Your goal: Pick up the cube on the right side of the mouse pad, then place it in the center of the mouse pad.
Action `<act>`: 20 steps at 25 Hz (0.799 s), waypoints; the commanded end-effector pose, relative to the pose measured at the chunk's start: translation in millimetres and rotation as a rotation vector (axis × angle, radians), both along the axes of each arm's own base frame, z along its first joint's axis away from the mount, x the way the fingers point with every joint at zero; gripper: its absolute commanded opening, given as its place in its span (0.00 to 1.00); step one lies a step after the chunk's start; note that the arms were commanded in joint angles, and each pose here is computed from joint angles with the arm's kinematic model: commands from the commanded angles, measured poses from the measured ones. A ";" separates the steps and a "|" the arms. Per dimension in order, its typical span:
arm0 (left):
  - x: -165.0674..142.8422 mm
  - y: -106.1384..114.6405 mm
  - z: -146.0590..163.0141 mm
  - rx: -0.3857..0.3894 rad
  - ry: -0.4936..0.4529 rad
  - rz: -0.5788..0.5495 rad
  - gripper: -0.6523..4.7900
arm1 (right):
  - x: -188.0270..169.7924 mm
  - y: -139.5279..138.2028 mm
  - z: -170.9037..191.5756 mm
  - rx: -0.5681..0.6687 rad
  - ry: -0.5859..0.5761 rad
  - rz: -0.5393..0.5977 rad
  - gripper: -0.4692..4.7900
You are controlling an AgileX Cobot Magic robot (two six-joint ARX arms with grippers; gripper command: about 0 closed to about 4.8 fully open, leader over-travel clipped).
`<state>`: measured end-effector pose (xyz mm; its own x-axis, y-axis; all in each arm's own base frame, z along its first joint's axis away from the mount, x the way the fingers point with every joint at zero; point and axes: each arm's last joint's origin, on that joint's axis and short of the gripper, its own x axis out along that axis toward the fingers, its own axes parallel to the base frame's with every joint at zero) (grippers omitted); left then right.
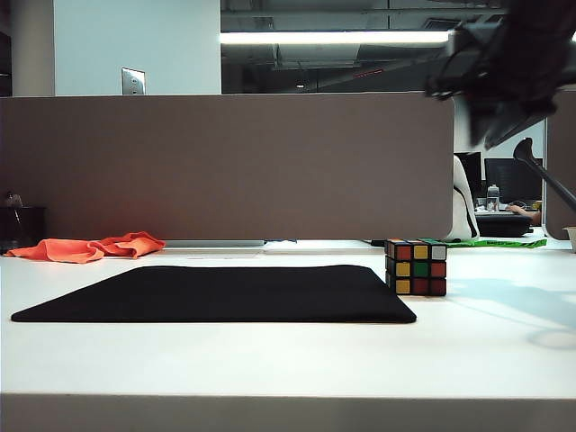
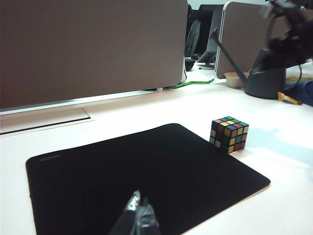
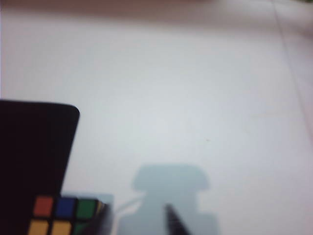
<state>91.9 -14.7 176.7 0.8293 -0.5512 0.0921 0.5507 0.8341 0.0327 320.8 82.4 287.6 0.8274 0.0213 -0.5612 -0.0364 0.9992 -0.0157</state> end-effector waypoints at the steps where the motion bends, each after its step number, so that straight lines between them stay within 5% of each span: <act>1: -0.3 0.0 1.9 -0.023 0.005 -0.006 0.11 | 19.3 13.4 -5.0 0.050 0.046 -0.014 0.56; 6: -0.2 0.0 0.9 -0.024 0.016 -0.006 0.11 | 45.1 32.0 -16.9 0.100 0.122 0.020 0.93; 8: 0.0 0.0 -0.4 -0.024 0.029 -0.006 0.11 | 53.0 39.5 -23.1 0.096 0.147 0.029 1.00; 20: 0.2 0.1 -1.7 -0.025 0.043 0.001 0.11 | 71.2 50.7 -73.0 0.040 0.321 0.028 1.00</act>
